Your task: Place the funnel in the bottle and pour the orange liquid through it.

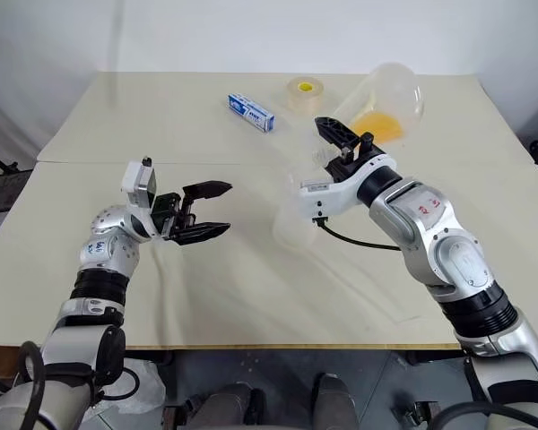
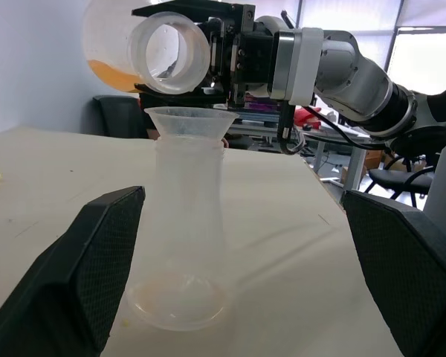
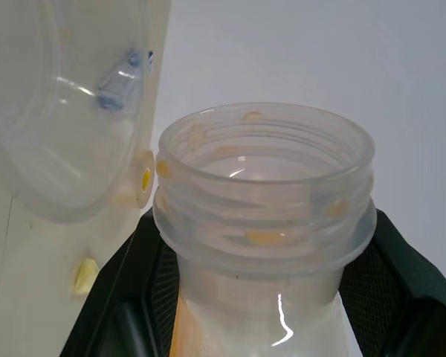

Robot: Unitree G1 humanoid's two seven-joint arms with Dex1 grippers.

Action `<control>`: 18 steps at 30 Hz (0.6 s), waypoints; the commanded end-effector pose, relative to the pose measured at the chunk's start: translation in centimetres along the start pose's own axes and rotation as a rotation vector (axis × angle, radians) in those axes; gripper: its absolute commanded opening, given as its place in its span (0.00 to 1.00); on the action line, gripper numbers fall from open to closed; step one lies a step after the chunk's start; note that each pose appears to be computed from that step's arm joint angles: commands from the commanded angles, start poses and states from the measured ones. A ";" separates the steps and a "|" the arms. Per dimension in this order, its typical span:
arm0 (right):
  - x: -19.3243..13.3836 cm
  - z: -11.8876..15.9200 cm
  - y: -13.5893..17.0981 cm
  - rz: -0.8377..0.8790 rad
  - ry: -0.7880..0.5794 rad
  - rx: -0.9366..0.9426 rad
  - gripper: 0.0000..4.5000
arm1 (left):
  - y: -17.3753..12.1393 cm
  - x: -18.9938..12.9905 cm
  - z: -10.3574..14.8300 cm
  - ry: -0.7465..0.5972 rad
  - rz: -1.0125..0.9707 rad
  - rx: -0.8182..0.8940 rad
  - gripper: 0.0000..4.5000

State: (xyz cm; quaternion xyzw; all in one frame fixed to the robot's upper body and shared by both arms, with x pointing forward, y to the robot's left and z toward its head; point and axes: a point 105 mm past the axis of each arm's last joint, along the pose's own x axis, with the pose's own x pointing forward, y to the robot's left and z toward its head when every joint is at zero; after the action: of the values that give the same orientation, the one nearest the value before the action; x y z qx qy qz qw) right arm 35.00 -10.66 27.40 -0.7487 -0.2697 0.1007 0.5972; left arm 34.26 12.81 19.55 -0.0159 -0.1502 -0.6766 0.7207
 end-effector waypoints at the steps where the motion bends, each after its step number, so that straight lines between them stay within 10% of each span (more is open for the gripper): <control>1: -0.4 -1.0 -3.0 -0.106 0.015 -0.093 0.55 | 0.3 0.5 1.3 -0.029 -0.020 0.039 1.00; 18: -0.2 -1.0 -3.4 -0.112 -0.012 -0.156 0.55 | 0.4 0.5 1.4 -0.030 -0.023 0.040 1.00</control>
State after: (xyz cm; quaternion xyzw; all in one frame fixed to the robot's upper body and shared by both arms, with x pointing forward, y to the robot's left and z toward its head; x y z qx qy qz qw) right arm 34.87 -10.11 28.15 -0.7758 -0.3016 0.0963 0.5458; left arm 34.53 12.74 19.83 -0.0185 -0.1509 -0.6764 0.7207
